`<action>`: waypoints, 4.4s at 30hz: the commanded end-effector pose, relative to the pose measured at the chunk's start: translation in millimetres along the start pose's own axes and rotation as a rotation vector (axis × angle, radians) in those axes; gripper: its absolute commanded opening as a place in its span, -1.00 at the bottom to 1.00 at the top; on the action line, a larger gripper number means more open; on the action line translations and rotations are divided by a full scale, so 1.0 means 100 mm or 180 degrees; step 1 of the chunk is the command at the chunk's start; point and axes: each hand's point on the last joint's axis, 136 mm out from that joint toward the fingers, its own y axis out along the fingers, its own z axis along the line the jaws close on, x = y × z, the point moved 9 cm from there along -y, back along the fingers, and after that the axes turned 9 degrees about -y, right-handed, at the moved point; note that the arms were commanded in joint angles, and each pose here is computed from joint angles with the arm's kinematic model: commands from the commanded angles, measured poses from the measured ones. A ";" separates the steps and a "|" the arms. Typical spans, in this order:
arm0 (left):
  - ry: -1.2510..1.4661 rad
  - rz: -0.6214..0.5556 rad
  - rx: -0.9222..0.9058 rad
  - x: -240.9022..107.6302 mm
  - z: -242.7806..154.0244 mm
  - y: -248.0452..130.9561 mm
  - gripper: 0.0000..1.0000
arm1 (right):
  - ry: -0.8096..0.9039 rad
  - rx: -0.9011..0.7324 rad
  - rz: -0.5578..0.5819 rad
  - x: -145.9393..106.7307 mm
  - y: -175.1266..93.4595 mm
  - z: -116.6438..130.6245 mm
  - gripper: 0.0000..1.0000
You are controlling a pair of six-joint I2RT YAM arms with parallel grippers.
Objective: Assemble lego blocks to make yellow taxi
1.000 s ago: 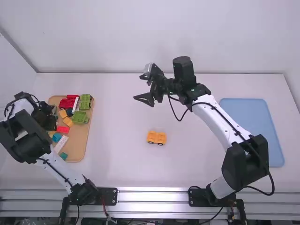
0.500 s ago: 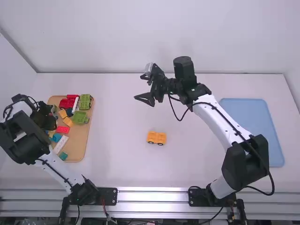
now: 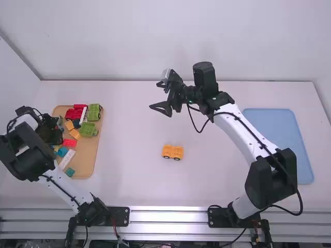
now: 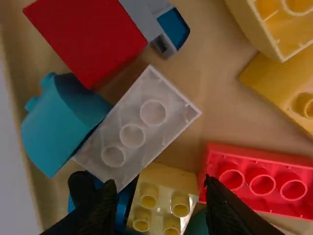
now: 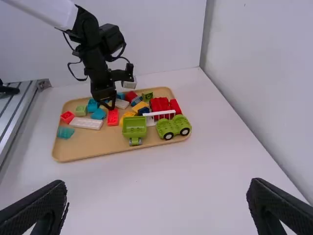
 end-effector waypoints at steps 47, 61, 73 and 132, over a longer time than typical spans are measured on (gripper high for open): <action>0.0070 0.0207 0.0103 -0.20 0.14 0.06 -0.06 | -0.0025 -0.0059 -0.0030 0.03 -0.05 -0.08 0.97; 0.0188 0.0118 -0.0255 -0.20 -0.03 0.10 -0.07 | -0.0023 -0.0062 -0.0029 0.03 -0.06 -0.09 0.97; -0.0091 0.0375 -0.0083 -0.29 0.01 0.09 0.00 | -0.0022 -0.0063 -0.0028 0.03 -0.06 -0.09 0.97; 0.4902 -0.0089 -0.0806 -0.55 -3.85 -0.71 -0.79 | 0.0574 -0.0231 -0.0273 -0.37 -1.17 -0.49 0.97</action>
